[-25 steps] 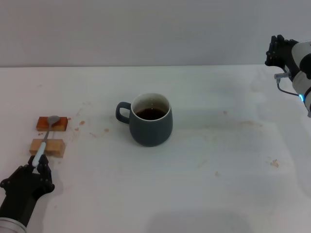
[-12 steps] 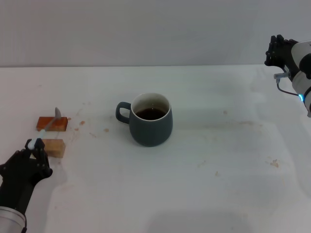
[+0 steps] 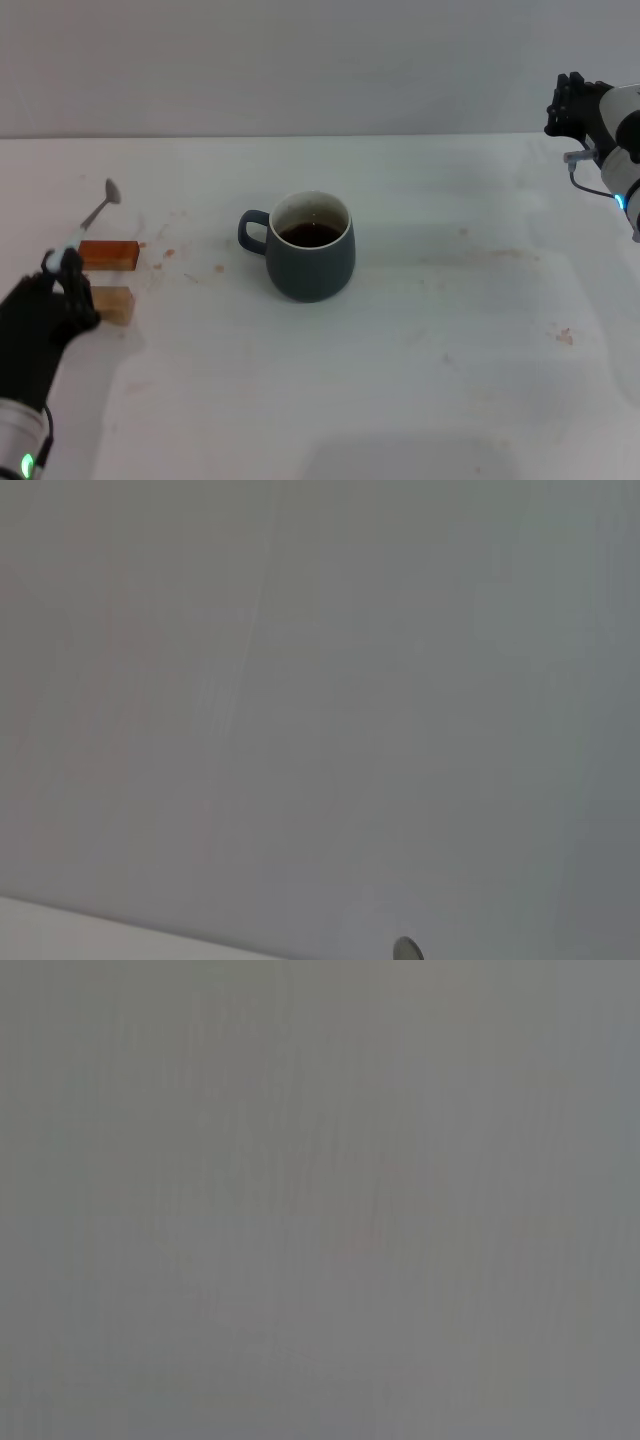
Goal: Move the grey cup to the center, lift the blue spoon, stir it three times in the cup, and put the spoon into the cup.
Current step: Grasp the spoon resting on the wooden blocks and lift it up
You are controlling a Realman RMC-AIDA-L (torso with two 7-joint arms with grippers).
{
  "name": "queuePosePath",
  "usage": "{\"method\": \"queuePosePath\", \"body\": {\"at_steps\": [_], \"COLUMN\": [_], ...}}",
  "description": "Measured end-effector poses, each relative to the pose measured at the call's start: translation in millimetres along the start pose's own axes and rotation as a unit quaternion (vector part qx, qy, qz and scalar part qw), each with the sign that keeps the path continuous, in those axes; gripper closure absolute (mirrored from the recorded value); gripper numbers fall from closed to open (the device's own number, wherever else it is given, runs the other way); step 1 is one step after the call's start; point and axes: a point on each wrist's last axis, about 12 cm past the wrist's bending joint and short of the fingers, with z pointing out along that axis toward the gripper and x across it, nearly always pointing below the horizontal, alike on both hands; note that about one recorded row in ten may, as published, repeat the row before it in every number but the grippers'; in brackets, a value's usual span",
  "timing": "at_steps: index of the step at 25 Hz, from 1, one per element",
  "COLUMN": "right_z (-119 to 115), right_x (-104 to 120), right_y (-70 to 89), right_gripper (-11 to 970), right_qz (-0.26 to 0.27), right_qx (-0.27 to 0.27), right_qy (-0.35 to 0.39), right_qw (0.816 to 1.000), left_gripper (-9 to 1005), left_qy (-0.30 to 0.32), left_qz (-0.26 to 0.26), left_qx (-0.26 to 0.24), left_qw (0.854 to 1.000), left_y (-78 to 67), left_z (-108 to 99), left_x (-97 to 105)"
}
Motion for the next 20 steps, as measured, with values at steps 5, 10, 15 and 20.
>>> {"method": "queuePosePath", "body": {"at_steps": [5, 10, 15, 20], "right_z": [0, 0, -1, -2], "right_x": [0, 1, 1, 3], "right_y": [0.1, 0.1, -0.3, -2.4], "right_gripper": [878, 879, 879, 879], "right_qz": [0.000, 0.000, 0.001, 0.002], "right_qx": [0.000, 0.000, 0.001, 0.005], "right_qy": [0.000, 0.001, 0.001, 0.003], "right_qw": [1.000, 1.000, 1.000, 1.000], "left_gripper": [858, 862, 865, 869], "left_qy": [0.010, 0.030, 0.051, 0.095], "left_qz": [-0.044, -0.051, -0.027, 0.001], "left_qx": [0.039, 0.068, 0.081, 0.090], "left_qw": [0.998, 0.996, 0.995, 0.991], "left_y": [6.3, 10.8, 6.3, -6.9], "left_z": [16, 29, 41, 53], "left_x": [-33, -70, -106, -131]}}
